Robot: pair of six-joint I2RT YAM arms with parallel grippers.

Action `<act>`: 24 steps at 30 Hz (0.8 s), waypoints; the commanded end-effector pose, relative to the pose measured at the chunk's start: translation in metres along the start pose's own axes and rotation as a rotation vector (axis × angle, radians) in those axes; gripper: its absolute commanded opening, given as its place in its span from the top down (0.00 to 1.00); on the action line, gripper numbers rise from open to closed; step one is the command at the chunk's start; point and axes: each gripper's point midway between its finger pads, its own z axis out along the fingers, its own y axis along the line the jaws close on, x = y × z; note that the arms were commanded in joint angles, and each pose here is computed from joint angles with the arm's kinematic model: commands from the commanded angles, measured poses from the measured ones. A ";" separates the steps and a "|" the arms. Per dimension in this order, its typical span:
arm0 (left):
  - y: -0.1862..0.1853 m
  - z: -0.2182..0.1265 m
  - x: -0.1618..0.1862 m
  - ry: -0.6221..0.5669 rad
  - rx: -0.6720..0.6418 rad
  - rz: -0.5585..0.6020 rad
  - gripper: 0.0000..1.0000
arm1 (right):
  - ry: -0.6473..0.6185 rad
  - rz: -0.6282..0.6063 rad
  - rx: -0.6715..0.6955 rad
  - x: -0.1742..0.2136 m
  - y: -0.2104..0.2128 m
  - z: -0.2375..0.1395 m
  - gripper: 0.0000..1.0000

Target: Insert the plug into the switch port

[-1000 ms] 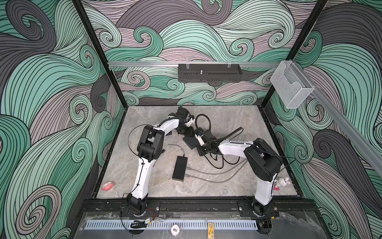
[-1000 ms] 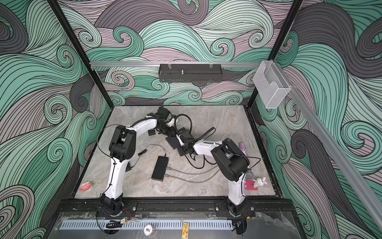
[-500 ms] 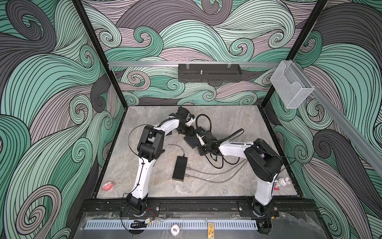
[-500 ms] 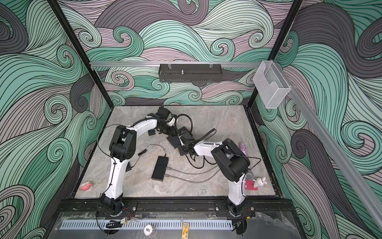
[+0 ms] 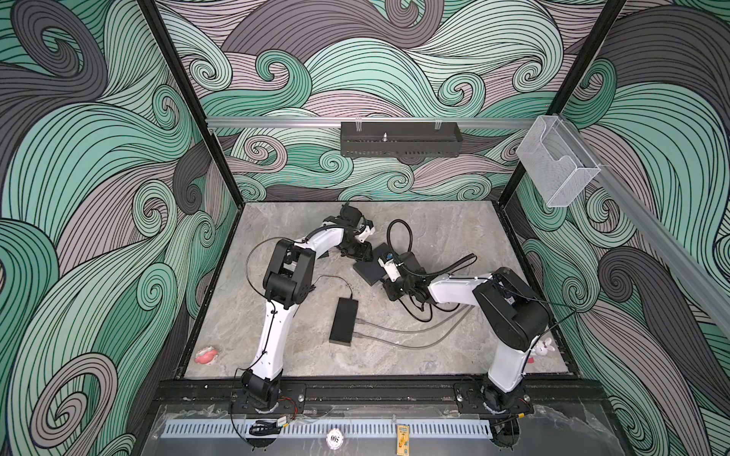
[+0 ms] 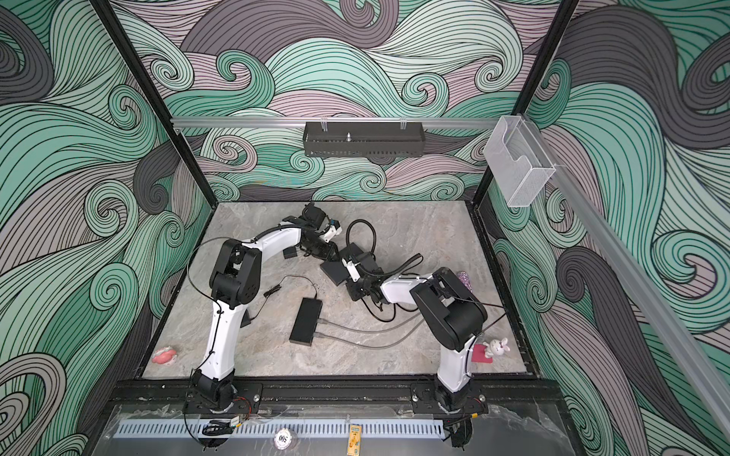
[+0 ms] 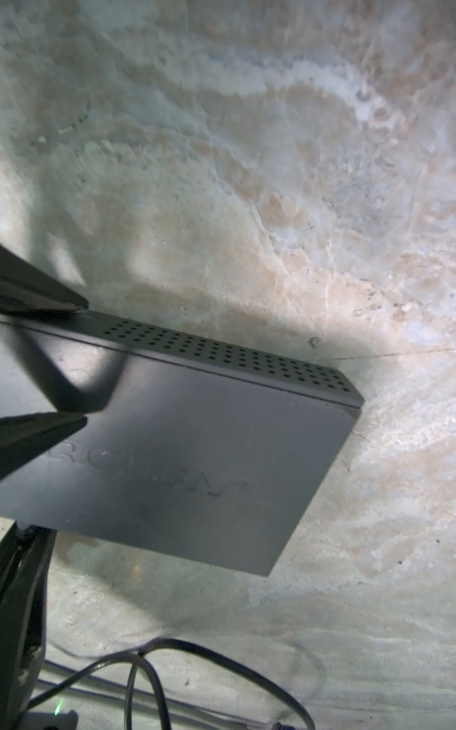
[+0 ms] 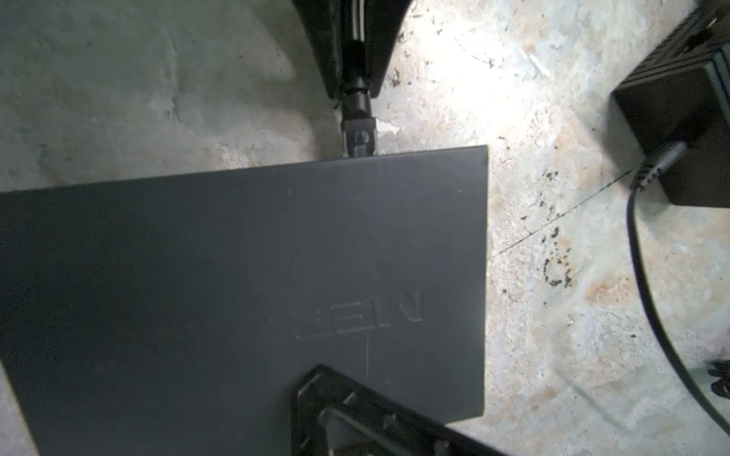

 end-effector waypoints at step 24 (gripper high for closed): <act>-0.058 0.044 0.117 0.435 0.109 -0.039 0.61 | -0.324 -0.136 0.049 -0.143 0.016 -0.060 1.00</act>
